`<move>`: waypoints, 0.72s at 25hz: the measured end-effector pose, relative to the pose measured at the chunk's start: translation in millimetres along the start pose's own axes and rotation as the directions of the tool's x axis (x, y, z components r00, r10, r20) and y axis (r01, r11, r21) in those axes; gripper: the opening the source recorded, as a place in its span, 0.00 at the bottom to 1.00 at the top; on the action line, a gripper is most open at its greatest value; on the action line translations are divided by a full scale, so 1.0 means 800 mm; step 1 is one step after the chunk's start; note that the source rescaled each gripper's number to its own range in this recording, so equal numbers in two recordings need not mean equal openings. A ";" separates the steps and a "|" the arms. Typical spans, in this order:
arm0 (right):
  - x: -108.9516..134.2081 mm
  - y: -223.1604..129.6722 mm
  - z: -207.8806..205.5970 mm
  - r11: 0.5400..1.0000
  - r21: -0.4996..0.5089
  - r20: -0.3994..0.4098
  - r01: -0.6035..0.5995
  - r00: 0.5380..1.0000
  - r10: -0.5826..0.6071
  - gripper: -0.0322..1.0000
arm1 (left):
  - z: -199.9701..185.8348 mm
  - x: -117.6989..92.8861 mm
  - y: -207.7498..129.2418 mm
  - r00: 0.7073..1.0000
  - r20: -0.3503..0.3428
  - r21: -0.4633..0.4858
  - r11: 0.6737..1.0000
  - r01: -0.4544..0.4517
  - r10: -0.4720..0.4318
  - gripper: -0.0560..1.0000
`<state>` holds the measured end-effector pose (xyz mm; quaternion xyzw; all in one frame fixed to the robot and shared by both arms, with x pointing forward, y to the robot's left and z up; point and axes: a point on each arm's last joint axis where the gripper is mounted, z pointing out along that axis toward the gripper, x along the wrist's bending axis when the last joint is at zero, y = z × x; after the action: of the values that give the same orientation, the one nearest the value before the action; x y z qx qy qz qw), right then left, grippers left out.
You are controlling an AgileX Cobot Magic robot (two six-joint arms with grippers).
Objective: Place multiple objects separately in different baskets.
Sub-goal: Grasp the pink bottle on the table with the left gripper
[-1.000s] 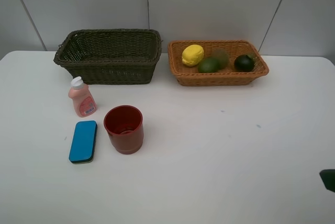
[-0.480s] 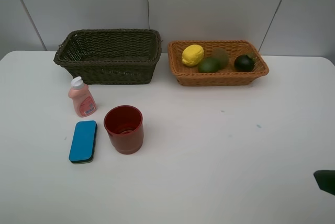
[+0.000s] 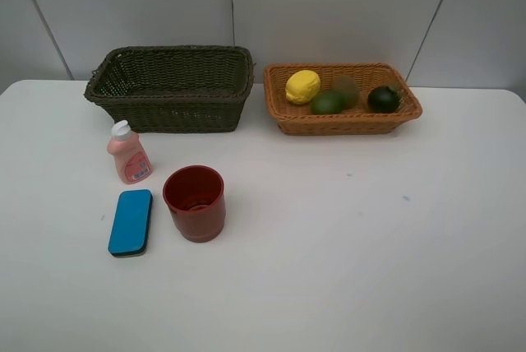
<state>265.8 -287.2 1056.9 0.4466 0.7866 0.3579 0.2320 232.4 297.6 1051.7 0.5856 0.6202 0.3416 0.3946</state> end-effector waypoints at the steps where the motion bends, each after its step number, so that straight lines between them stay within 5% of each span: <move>1: -0.001 -0.002 -0.004 1.000 -0.021 0.015 -0.013 1.000 0.013 1.00 | 0.000 0.000 0.000 1.000 0.000 0.000 1.000 0.000 0.000 1.00; 18: -0.001 -0.022 -0.031 0.963 -0.193 0.284 -0.187 0.929 0.238 1.00 | 0.000 0.000 0.000 1.000 0.000 0.000 1.000 0.000 0.000 1.00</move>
<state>239.8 -302.9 1059.5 0.5588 0.6564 0.3706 0.3458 232.4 297.6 1051.7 0.5856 0.6202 0.3416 0.3946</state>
